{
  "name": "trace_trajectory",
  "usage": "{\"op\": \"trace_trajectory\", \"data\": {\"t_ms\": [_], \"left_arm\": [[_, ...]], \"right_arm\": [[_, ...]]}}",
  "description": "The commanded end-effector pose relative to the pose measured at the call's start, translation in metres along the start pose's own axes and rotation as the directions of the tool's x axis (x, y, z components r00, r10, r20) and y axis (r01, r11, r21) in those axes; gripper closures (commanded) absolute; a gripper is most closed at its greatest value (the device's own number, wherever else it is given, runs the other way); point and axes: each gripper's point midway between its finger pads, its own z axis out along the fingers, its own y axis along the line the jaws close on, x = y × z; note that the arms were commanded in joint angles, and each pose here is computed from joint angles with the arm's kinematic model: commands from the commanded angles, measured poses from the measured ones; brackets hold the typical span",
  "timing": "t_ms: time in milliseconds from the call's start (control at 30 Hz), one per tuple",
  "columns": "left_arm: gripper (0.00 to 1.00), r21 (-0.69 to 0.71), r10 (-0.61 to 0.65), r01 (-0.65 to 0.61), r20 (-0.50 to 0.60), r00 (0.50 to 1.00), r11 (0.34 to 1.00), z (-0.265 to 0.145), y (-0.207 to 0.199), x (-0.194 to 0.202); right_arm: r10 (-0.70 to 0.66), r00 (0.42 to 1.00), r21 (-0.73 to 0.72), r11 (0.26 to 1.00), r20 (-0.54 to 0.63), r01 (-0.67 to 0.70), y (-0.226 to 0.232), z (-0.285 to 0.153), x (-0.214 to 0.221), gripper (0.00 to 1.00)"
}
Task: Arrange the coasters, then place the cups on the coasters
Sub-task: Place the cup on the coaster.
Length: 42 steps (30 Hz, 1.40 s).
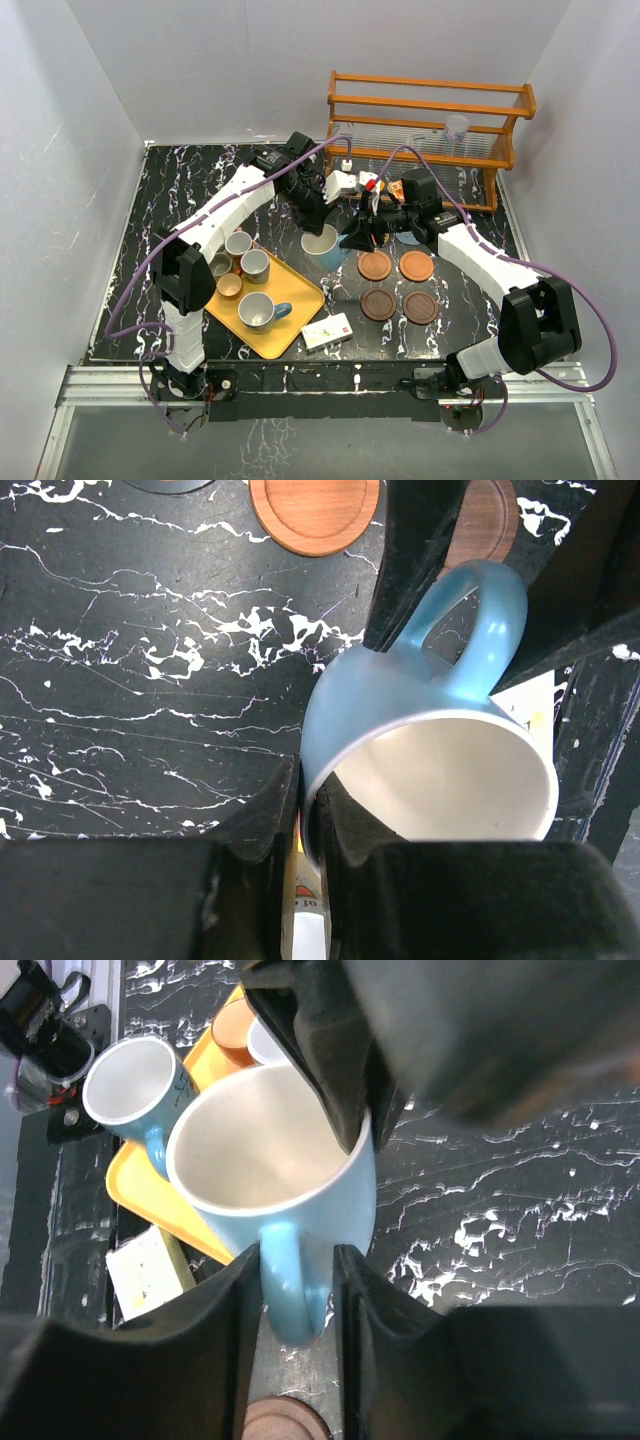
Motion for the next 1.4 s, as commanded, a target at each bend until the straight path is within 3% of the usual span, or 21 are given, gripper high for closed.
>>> {"op": "trace_trajectory", "data": {"t_ms": [0,133,200,567,867,1100,1367], "left_arm": [[1.00,0.040,0.025,-0.030,0.122,0.992,0.999,-0.021,-0.016,-0.032],[1.00,0.042,0.021,-0.026,0.123,0.992,0.999,-0.020,-0.016,-0.032],[0.97,0.035,0.020,-0.025,0.126,0.992,0.999,-0.021,-0.015,-0.032],[0.54,-0.111,0.041,-0.023,0.159,0.986,0.994,-0.034,0.008,-0.037],[0.29,-0.337,0.046,0.051,0.274,0.961,0.940,-0.078,0.046,-0.046],[0.20,-0.377,0.020,0.091,0.281,0.960,0.922,-0.077,0.053,-0.033],[0.17,-0.357,0.029,0.077,0.282,0.959,0.931,-0.070,0.048,-0.028]], "right_arm": [[-0.043,0.999,0.033,0.999,0.014,0.043,-0.004,-0.004,-0.005,0.78],[-0.057,0.998,0.042,0.997,0.016,0.057,-0.006,-0.009,-0.006,1.00],[-0.069,0.997,0.049,0.997,0.021,0.068,-0.007,-0.014,-0.007,1.00],[-0.084,0.995,0.106,0.991,0.049,0.079,-0.017,-0.045,-0.016,1.00],[-0.096,0.995,0.318,0.944,0.002,0.090,-0.055,-0.098,-0.006,1.00],[-0.140,0.990,0.438,0.888,-0.031,0.139,-0.093,-0.144,0.005,1.00],[-0.166,0.986,0.439,0.886,-0.007,0.152,-0.123,-0.178,0.022,1.00]]}}
